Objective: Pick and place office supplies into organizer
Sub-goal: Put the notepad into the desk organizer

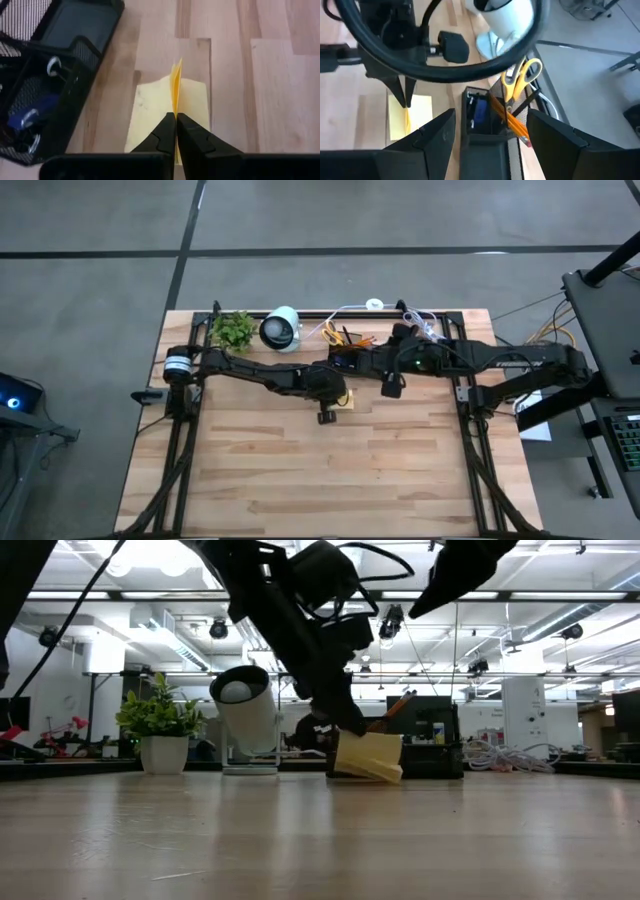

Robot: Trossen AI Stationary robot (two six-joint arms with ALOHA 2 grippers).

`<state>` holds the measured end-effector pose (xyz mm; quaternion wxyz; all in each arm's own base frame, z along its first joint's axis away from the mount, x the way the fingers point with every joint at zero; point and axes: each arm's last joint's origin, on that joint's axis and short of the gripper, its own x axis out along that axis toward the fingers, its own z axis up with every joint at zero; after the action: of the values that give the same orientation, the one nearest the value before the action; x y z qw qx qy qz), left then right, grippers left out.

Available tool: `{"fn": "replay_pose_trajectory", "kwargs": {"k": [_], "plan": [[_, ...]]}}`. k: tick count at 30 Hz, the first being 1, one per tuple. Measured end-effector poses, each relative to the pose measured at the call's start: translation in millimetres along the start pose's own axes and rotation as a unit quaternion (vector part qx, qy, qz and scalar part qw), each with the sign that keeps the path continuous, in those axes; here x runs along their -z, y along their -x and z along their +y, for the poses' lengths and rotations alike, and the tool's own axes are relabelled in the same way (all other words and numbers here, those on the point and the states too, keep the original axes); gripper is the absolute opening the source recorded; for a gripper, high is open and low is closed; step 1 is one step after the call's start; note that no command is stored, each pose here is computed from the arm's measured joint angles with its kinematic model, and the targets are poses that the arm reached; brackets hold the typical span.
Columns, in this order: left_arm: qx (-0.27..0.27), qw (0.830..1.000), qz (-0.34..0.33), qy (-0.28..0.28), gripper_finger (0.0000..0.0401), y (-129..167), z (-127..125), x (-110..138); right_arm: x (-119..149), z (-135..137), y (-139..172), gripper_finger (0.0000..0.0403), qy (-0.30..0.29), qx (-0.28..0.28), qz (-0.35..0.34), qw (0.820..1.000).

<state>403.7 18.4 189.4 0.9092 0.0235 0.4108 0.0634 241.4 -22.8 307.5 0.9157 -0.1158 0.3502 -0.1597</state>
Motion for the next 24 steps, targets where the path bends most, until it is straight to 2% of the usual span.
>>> {"fn": "replay_pose_trajectory", "kwargs": {"k": [4,7,13,19,24], "plan": [[0.000,1.000,-0.003,-0.007,0.0000,2,0,-2,0,-3,11,0.0231,-0.027,0.000,-0.016,1.000],[0.000,1.000,-0.002,-0.007,0.0000,2,0,-2,0,-3,13,0.0231,-0.052,-0.027,-0.023,0.998],[-0.001,1.000,-0.002,-0.007,0.0000,2,1,-1,13,7,-1,0.0234,-0.041,-0.071,0.008,0.997],[-0.002,1.000,-0.003,-0.006,0.0000,2,1,-2,37,17,-18,0.0280,-0.047,-0.086,0.049,0.994],[-0.005,1.000,-0.003,-0.006,0.0000,2,1,-2,52,28,-34,0.0320,-0.074,-0.116,0.016,0.990]]}}
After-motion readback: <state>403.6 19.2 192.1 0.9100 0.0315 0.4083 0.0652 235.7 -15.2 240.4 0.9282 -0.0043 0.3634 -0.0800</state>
